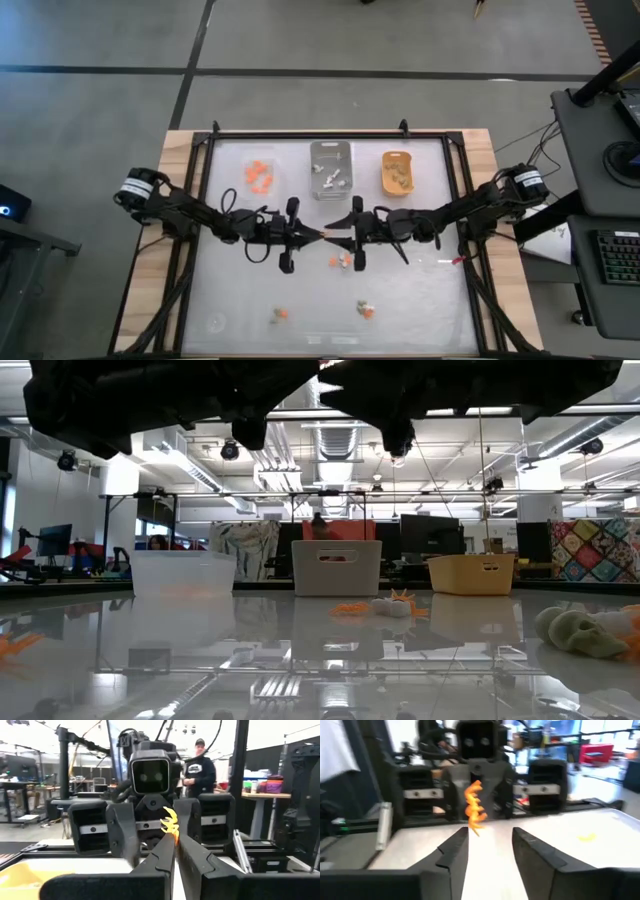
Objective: Sort Halloween decoration
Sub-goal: Put the orange spider toy into the transparent white bin
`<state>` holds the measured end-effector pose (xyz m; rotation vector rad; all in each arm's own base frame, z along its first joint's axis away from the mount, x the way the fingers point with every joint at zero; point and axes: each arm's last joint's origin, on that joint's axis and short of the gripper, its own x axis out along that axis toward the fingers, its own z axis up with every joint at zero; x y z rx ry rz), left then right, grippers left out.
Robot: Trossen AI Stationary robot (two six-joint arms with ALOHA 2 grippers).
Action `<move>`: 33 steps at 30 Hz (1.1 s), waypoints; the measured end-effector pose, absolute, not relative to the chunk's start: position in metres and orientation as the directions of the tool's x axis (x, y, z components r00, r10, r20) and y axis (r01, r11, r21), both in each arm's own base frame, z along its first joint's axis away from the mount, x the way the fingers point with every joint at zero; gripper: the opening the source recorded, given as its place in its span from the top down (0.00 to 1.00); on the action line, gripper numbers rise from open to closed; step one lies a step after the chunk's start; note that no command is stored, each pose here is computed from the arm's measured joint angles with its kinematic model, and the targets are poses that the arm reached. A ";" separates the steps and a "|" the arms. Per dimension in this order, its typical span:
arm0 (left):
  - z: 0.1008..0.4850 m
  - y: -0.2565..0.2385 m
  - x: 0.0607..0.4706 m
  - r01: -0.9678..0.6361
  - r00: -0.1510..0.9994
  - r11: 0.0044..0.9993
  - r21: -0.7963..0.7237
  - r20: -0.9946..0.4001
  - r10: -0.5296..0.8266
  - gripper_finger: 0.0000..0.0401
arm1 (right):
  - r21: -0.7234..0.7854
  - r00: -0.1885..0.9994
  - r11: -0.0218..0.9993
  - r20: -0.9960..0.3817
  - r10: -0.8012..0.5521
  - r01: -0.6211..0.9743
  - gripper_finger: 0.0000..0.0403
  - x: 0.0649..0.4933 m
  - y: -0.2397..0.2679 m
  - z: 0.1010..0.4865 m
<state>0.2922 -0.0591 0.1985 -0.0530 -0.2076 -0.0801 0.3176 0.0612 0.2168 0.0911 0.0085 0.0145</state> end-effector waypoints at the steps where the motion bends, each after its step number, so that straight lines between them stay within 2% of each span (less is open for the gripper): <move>1: 0.198 -0.058 0.291 0.068 0.978 0.997 -0.047 0.199 -0.057 1.00 | 0.089 1.000 0.996 -0.016 -0.007 0.009 0.62 0.317 0.060 0.216; 5: 0.199 -0.053 0.284 -0.070 0.990 0.996 -0.051 0.116 0.076 1.00 | 0.085 0.993 0.990 -0.040 -0.112 0.115 0.57 0.316 0.057 0.217; 9: 0.204 -0.042 0.265 -0.330 0.940 0.944 0.018 -0.078 0.331 1.00 | 0.115 0.965 0.960 -0.086 -0.247 0.256 0.54 0.312 0.052 0.216; 11: 0.205 -0.032 0.250 -0.491 0.843 0.866 0.095 -0.198 0.500 1.00 | 0.121 0.955 0.950 -0.108 -0.276 0.289 0.53 0.311 0.050 0.214; 13: 0.206 -0.017 0.233 -0.638 0.696 0.751 0.169 -0.292 0.656 1.00 | 0.122 0.954 0.949 -0.115 -0.278 0.291 0.53 0.311 0.050 0.214; 15: 0.210 0.000 0.217 -0.726 0.572 0.662 0.189 -0.370 0.732 1.00 | 0.123 0.954 0.949 -0.115 -0.276 0.289 0.53 0.311 0.051 0.214; 19: 0.208 0.035 0.193 -0.806 0.412 0.573 0.147 -0.555 0.722 1.00 | 0.124 0.955 0.949 -0.114 -0.275 0.289 0.53 0.311 0.051 0.214; 23: 0.205 0.062 0.187 -0.825 0.399 0.563 0.048 -0.656 0.640 1.00 | 0.133 0.955 0.948 -0.108 -0.275 0.288 0.53 0.311 0.051 0.214; 28: 0.202 0.078 0.183 -0.851 0.352 0.523 0.055 -0.679 0.644 0.99 | 0.183 0.956 0.939 -0.108 -0.274 0.290 0.53 0.311 0.051 0.214; 33: 0.203 0.078 0.182 -0.845 0.353 0.531 0.064 -0.680 0.643 0.92 | 0.319 0.959 0.904 -0.117 -0.260 0.284 0.53 0.311 0.051 0.214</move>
